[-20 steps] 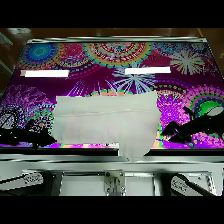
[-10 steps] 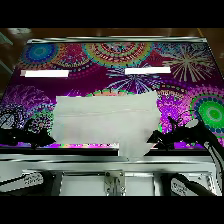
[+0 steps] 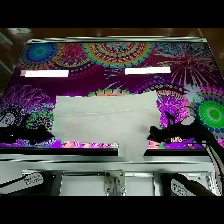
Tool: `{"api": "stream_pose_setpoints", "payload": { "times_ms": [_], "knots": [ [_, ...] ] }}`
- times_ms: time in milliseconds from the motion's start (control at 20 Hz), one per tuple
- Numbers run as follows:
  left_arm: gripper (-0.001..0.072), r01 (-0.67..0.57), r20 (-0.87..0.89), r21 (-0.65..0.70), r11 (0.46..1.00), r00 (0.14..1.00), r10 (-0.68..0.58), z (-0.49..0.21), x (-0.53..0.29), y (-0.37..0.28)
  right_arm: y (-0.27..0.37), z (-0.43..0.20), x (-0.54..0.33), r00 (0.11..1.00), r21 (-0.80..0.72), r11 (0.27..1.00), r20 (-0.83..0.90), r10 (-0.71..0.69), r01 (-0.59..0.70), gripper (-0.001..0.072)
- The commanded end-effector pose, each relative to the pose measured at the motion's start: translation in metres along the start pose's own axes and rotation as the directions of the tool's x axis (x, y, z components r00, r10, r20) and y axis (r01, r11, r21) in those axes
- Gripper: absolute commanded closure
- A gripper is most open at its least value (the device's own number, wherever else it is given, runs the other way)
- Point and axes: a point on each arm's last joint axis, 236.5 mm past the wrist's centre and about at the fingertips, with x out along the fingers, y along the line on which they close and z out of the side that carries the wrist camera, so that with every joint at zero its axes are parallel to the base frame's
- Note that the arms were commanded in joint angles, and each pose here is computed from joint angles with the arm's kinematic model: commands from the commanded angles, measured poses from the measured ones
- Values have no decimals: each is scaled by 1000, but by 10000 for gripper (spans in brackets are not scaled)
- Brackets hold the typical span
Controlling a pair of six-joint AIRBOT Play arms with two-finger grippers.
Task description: Fold the shirts.
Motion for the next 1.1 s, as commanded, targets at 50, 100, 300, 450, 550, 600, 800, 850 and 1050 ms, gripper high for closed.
{"api": "stream_pose_setpoints", "payload": {
  "times_ms": [50, 100, 300, 450, 550, 600, 800, 850, 1050],
  "knots": [
    [666, 95, 202, 68, 993, 974, -107, 54, -26, -47, 63, 60, -49, 972, -95, 988, 188, 138, -122, 658],
    [667, 93, 217, 92, 991, 970, -111, 62, -28, -56, 77, 80, -65, 952, -105, 984, 256, 169, -147, 658],
    [667, 51, 323, 162, 985, 941, -102, 101, -40, -96, 110, 143, -116, 870, -158, 975, 445, 212, -157, 658],
    [667, 45, 397, 168, 985, 911, -110, 138, -50, -124, 110, 179, -111, 871, -144, 977, 446, 207, -158, 658],
    [666, 58, 403, 163, 985, 907, -120, 156, -52, -134, 116, 202, -110, 858, -132, 972, 457, 234, -194, 658],
    [666, 64, 404, 154, 986, 907, -122, 164, -52, -136, 117, 213, -110, 852, -129, 971, 466, 239, -202, 658],
    [665, 104, 377, 59, 993, 919, -119, 186, -33, -128, 103, 252, -105, 825, -78, 977, 524, 211, -199, 658],
    [664, 140, 367, 40, 989, 919, -145, 190, -26, -132, 98, 255, -99, 830, -64, 978, 520, 203, -199, 658],
    [663, 172, 310, 14, 985, 936, -168, 188, 5, -134, 80, 252, -60, 878, -33, 986, 451, 161, -164, 649]
  ]
}}
